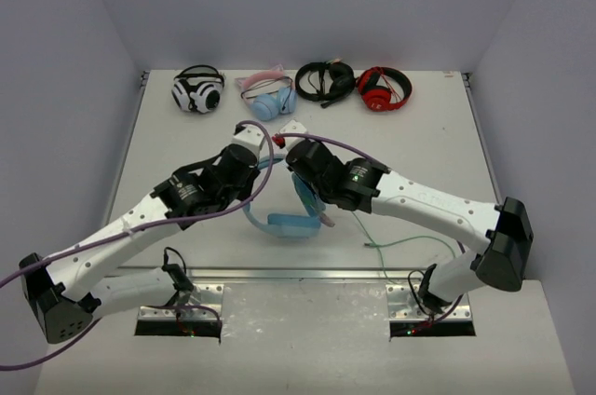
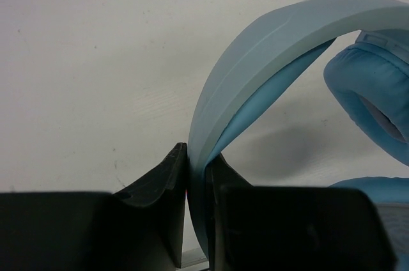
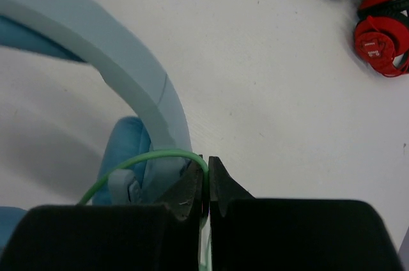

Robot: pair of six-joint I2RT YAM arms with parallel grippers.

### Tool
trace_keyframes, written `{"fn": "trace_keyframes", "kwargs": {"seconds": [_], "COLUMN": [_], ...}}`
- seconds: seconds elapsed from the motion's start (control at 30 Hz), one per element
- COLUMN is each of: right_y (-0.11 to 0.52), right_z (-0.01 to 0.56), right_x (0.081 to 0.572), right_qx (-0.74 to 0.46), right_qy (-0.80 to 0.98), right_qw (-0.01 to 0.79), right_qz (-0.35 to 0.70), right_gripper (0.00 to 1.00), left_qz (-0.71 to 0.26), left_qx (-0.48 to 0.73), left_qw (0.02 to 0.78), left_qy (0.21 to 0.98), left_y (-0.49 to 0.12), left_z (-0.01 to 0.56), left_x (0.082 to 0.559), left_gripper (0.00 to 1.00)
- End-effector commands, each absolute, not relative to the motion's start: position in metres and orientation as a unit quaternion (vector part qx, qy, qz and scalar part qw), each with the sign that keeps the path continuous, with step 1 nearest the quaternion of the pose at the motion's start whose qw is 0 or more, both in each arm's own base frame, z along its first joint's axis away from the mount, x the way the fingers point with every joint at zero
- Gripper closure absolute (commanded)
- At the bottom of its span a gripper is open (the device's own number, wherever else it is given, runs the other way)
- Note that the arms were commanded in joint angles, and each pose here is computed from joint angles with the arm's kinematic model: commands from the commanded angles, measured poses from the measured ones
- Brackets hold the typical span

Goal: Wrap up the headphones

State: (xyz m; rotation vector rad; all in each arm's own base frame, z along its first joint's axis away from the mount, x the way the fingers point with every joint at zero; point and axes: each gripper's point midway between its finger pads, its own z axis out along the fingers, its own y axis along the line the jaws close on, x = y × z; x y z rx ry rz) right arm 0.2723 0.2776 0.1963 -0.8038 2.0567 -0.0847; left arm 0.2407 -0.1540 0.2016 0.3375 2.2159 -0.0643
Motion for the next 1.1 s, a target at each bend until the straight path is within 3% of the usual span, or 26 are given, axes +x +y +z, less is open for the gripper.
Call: {"fn": "trace_keyframes", "kwargs": {"seconds": [0.0, 0.13, 0.4, 0.5, 0.57, 0.8, 0.93, 1.07], "right_y": [0.268, 0.251, 0.256, 0.257, 0.258, 0.273, 0.283, 0.284], "right_z": [0.183, 0.179, 0.223, 0.244, 0.249, 0.253, 0.244, 0.244], "right_x": [0.263, 0.266, 0.264, 0.265, 0.266, 0.248, 0.239, 0.242], "right_qx": [-0.324, -0.305, -0.297, -0.291, -0.294, -0.340, -0.345, -0.335], "right_qy": [0.837, 0.844, 0.801, 0.776, 0.763, 0.697, 0.674, 0.655], "right_qw": [0.440, 0.440, 0.514, 0.546, 0.551, 0.567, 0.566, 0.571], "right_qz": [-0.036, -0.039, 0.075, 0.126, 0.168, 0.279, 0.326, 0.365], "right_gripper": [0.99, 0.99, 0.97, 0.79, 0.78, 0.48, 0.40, 0.38], "left_qz": [-0.135, -0.152, -0.175, -0.191, -0.210, -0.293, -0.330, -0.353], "left_qx": [0.049, 0.053, 0.108, 0.123, 0.133, 0.135, 0.116, 0.099], "left_qw": [0.542, 0.544, 0.515, 0.515, 0.516, 0.532, 0.548, 0.571], "left_qy": [0.828, 0.824, 0.832, 0.827, 0.820, 0.783, 0.760, 0.734], "left_y": [-0.165, -0.166, -0.186, -0.192, -0.196, -0.209, -0.208, -0.201], "left_z": [0.275, 0.277, 0.262, 0.264, 0.269, 0.303, 0.331, 0.364], "left_x": [0.262, 0.260, 0.255, 0.252, 0.247, 0.227, 0.219, 0.210], "left_gripper": [1.00, 1.00, 1.00, 1.00, 1.00, 1.00, 1.00, 1.00]}}
